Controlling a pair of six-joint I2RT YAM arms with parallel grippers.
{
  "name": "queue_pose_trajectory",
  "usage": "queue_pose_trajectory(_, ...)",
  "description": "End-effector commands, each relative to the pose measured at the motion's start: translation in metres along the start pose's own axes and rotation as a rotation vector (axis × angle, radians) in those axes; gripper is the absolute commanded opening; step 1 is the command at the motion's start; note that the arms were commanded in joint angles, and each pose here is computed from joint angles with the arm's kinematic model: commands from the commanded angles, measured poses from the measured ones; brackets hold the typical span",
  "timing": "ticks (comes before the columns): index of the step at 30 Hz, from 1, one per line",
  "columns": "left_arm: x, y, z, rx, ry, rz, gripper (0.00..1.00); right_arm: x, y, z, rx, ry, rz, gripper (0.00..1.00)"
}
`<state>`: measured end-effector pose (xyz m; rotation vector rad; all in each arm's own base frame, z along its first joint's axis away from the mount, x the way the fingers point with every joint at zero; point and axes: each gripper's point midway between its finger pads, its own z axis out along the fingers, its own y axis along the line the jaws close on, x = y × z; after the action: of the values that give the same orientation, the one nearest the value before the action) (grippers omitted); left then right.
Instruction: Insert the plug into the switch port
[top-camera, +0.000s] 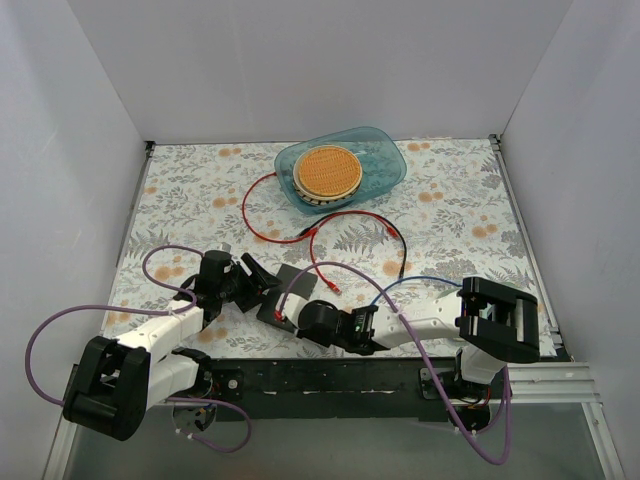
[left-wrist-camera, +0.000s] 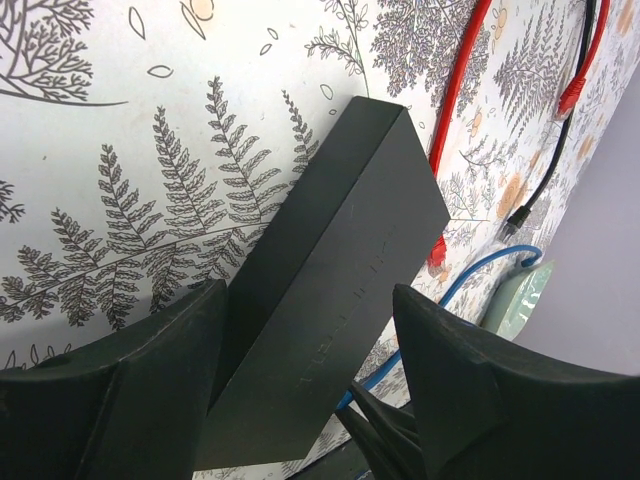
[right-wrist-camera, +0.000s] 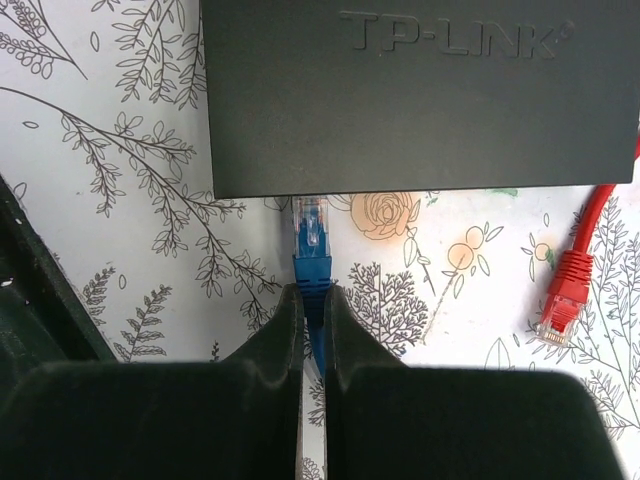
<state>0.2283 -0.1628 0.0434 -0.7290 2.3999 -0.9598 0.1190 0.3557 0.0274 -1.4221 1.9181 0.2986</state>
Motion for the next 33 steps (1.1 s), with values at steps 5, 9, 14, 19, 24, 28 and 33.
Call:
queue_pose_trajectory(5, 0.001, -0.001, -0.004, -0.017, 0.011, -0.003, 0.65, -0.024, 0.01, 0.002, -0.019, -0.065, 0.01, 0.01)
queue_pose_trajectory(9, -0.003, -0.002, -0.006, -0.011, 0.002, -0.004, 0.65, -0.019, 0.004, 0.001, 0.008, -0.048, -0.031, 0.01)
queue_pose_trajectory(14, -0.005, -0.002, -0.004, -0.017, 0.004, -0.003, 0.64, -0.016, 0.004, -0.004, -0.004, -0.047, -0.048, 0.01)
queue_pose_trajectory(19, -0.004, 0.0, -0.004, -0.015, 0.01, -0.007, 0.64, -0.019, 0.006, -0.012, -0.029, -0.078, -0.042, 0.01)
queue_pose_trajectory(24, -0.003, 0.001, -0.004, -0.017, 0.011, -0.007, 0.64, -0.018, 0.013, -0.011, -0.065, -0.079, -0.057, 0.01)
queue_pose_trajectory(28, -0.004, -0.001, -0.005, -0.013, 0.006, -0.003, 0.64, -0.007, 0.015, -0.009, -0.066, -0.05, -0.057, 0.01)
queue_pose_trajectory(33, -0.003, -0.002, -0.005, -0.008, 0.013, -0.004, 0.64, -0.005, 0.008, -0.003, -0.015, -0.007, -0.061, 0.01)
